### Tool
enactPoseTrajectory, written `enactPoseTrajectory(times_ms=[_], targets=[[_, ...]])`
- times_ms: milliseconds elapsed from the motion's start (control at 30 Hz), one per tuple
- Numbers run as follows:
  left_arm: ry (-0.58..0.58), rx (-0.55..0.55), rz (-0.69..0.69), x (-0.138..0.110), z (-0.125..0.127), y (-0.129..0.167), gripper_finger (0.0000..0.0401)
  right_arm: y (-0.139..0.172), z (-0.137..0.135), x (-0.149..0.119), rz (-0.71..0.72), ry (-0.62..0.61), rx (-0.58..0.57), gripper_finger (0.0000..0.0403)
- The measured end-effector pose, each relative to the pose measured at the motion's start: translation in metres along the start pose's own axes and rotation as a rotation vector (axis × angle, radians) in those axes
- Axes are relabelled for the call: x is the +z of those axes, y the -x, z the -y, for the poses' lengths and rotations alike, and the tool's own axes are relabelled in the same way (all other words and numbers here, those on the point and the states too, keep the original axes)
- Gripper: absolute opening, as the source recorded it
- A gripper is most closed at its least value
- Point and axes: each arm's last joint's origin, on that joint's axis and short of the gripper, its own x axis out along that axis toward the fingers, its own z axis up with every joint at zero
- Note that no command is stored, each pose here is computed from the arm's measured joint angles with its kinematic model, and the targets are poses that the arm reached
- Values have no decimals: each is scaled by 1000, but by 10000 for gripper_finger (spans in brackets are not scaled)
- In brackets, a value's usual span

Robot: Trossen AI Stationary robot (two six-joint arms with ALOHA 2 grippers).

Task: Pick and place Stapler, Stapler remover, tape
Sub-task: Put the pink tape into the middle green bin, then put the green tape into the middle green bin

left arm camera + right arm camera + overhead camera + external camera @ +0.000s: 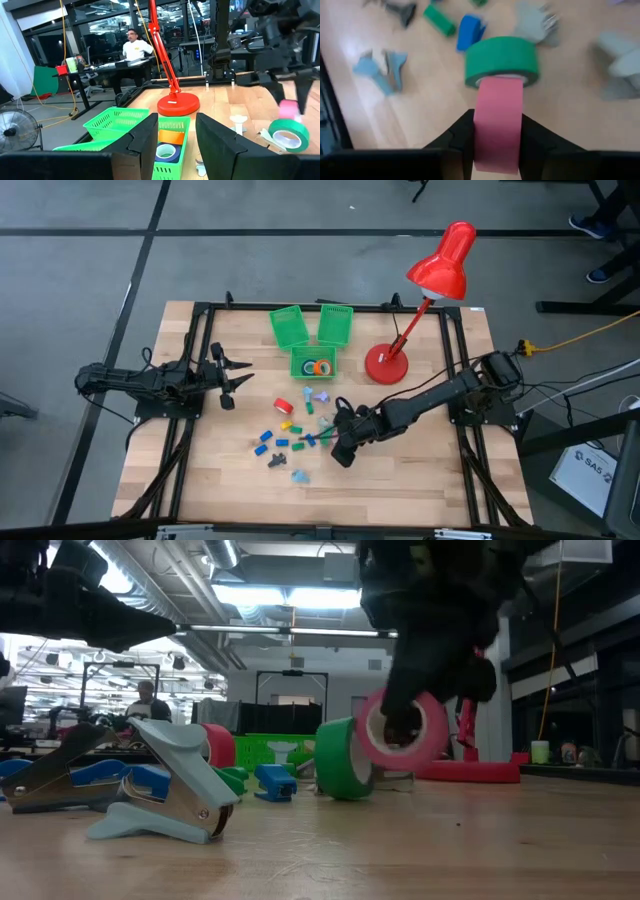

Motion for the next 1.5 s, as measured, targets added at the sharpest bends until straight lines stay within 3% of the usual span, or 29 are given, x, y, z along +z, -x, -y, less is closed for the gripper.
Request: enactPoseTrajectory(times_ms=[267, 600, 867, 1033, 1233, 1500], targets=[[0, 0, -2, 0, 0, 0, 128, 17, -1, 18, 109, -88, -120, 105], [0, 0, -1, 0, 0, 0, 127, 30, 12, 70, 205, -160, -118, 121], [0, 0, -1, 0, 0, 0, 128, 33, 63, 120, 341, -473, -176, 105], [0, 0, 0, 0, 0, 0, 128, 37, 96, 147, 369, -575, -159, 142], [0, 0, -1, 0, 0, 0, 127, 26, 119, 157, 326, -622, -163, 166], [0, 0, 0, 0, 0, 0, 128, 16, 122, 156, 309, -591, -189, 169]])
